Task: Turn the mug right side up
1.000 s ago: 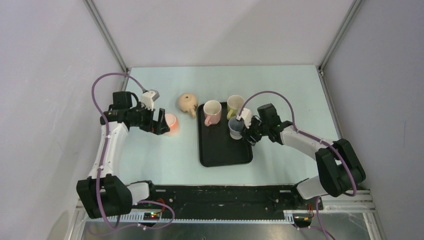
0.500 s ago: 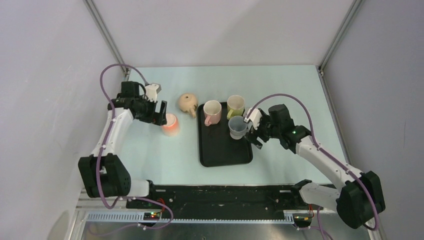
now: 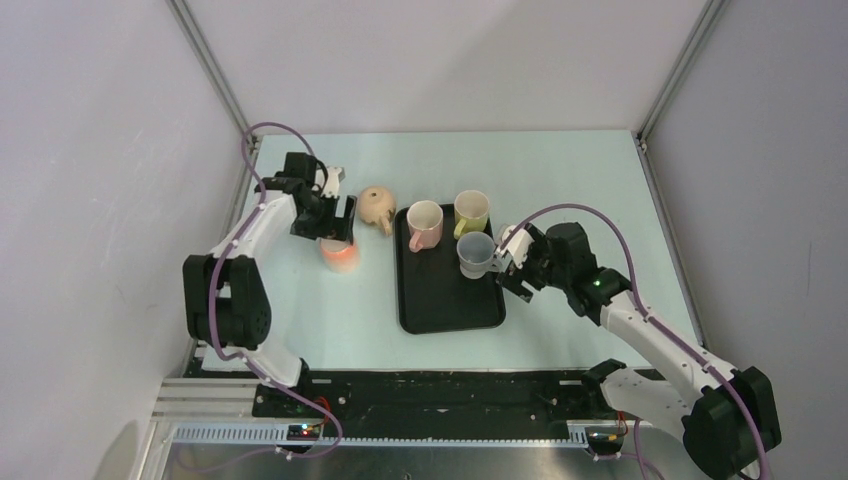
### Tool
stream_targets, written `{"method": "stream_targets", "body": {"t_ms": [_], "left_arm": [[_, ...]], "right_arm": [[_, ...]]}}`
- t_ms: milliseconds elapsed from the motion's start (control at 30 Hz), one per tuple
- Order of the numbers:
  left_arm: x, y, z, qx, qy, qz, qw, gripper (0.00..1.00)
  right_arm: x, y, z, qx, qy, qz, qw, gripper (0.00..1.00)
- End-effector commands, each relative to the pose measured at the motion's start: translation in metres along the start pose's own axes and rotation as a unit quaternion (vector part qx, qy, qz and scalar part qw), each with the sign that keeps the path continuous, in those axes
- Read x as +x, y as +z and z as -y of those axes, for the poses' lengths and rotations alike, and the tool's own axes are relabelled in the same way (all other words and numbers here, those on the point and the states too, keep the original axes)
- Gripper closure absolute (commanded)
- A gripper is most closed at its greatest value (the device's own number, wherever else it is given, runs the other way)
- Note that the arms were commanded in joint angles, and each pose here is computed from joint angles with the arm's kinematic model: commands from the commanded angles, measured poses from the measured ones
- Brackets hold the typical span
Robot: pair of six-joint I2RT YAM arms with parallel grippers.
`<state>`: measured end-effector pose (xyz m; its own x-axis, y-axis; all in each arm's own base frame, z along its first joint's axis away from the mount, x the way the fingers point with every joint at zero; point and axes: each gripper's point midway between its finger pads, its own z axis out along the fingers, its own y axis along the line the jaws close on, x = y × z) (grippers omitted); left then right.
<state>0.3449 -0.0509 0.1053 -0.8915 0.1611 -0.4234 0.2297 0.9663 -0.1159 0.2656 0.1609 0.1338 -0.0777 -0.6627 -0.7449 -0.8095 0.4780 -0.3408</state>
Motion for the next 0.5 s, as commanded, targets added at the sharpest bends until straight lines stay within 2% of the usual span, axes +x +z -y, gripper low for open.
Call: {"method": "stream_targets", "body": {"t_ms": [0, 467], "left_arm": [[-0.011, 0.002, -0.006, -0.03, -0.022, 0.005, 0.999, 0.0], [-0.008, 0.022, -0.014, -0.059, -0.018, -0.026, 0.998, 0.0]], "right_arm": [[-0.008, 0.0, 0.014, 0.034, -0.02, 0.018, 0.999, 0.11], [-0.004, 0.003, 0.014, 0.04, -0.028, 0.022, 0.999, 0.12]]}}
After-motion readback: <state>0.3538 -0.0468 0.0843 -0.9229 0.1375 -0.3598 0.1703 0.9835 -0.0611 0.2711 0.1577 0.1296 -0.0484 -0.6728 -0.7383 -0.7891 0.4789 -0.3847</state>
